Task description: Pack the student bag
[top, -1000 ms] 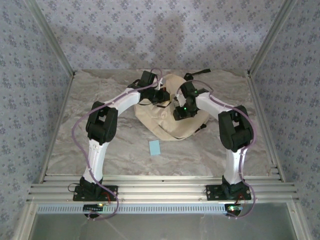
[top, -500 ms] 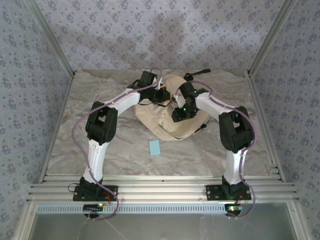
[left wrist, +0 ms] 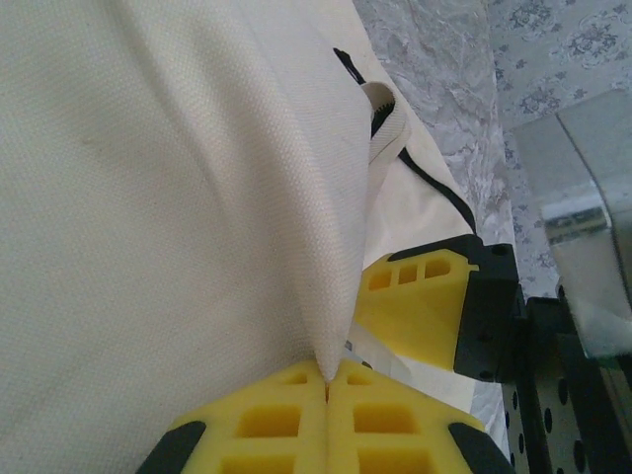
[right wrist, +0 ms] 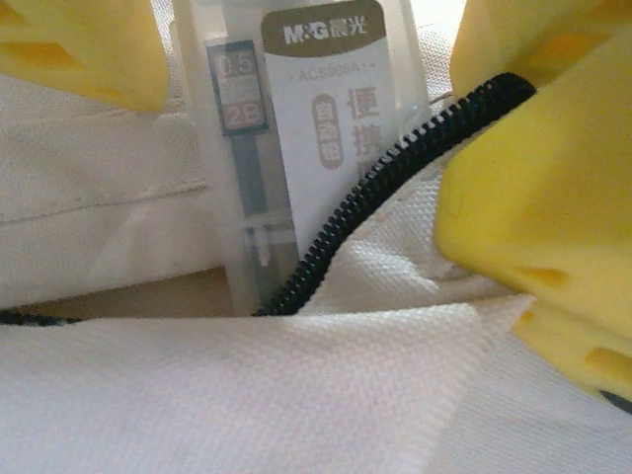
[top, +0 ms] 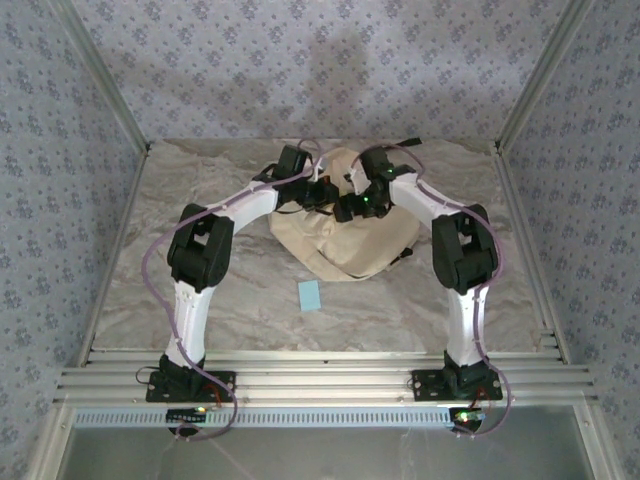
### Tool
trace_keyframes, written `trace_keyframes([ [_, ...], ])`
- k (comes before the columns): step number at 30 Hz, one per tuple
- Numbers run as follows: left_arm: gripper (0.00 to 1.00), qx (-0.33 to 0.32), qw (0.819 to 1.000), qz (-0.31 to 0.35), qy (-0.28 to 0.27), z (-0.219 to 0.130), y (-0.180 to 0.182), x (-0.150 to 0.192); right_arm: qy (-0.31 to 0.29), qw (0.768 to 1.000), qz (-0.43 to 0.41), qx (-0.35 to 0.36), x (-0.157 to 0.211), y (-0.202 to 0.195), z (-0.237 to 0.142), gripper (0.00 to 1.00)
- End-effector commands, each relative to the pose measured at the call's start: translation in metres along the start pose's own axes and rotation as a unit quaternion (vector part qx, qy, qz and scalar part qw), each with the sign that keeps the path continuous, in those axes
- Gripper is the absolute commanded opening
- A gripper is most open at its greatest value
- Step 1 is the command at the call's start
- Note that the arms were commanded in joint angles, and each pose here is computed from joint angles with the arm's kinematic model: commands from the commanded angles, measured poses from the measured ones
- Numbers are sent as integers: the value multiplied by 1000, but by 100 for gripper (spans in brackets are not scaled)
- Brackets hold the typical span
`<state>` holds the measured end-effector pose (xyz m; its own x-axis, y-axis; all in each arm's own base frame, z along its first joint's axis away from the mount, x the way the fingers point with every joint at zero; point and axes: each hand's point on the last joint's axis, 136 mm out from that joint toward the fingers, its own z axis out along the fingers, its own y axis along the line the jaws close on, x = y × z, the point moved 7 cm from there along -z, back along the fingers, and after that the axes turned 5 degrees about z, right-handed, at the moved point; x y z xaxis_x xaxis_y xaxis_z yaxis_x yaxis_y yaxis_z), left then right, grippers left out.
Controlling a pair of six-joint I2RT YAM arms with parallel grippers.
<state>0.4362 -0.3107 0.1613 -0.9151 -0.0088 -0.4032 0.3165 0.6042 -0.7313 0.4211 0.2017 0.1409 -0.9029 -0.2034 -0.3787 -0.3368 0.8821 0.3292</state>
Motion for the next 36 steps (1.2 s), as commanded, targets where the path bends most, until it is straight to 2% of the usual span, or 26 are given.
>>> trace_keyframes([
  [1,0,42,999,19,-5,-12,-30,-9,-39,999,24,5,-3,6,-30,79],
  [5,0,44,999,21,-12,-15,-31,-16,-49,997,57,35,18,2,-59,77],
  [7,0,46,999,23,-14,-16,-34,-18,-49,996,68,44,30,1,-66,72],
  [9,0,48,998,25,-16,-17,-37,-20,-51,994,76,54,39,-3,-68,63],
  [14,0,52,998,27,-18,-19,-40,-23,-47,993,99,44,47,-5,-55,48],
  [20,0,49,998,24,-14,-18,-38,-20,-75,991,100,42,24,-11,-33,37],
  [24,0,54,998,24,-5,-15,-41,-14,-107,988,93,59,-4,-21,-17,34],
  [29,0,69,997,21,1,-16,-48,-11,-134,986,98,33,-33,-19,2,32],
  [32,0,77,997,20,0,-20,-53,-11,-140,986,89,35,-36,-13,0,33],
  [36,0,79,997,25,-5,-24,-57,-16,-129,988,77,34,-20,-12,-22,41],
])
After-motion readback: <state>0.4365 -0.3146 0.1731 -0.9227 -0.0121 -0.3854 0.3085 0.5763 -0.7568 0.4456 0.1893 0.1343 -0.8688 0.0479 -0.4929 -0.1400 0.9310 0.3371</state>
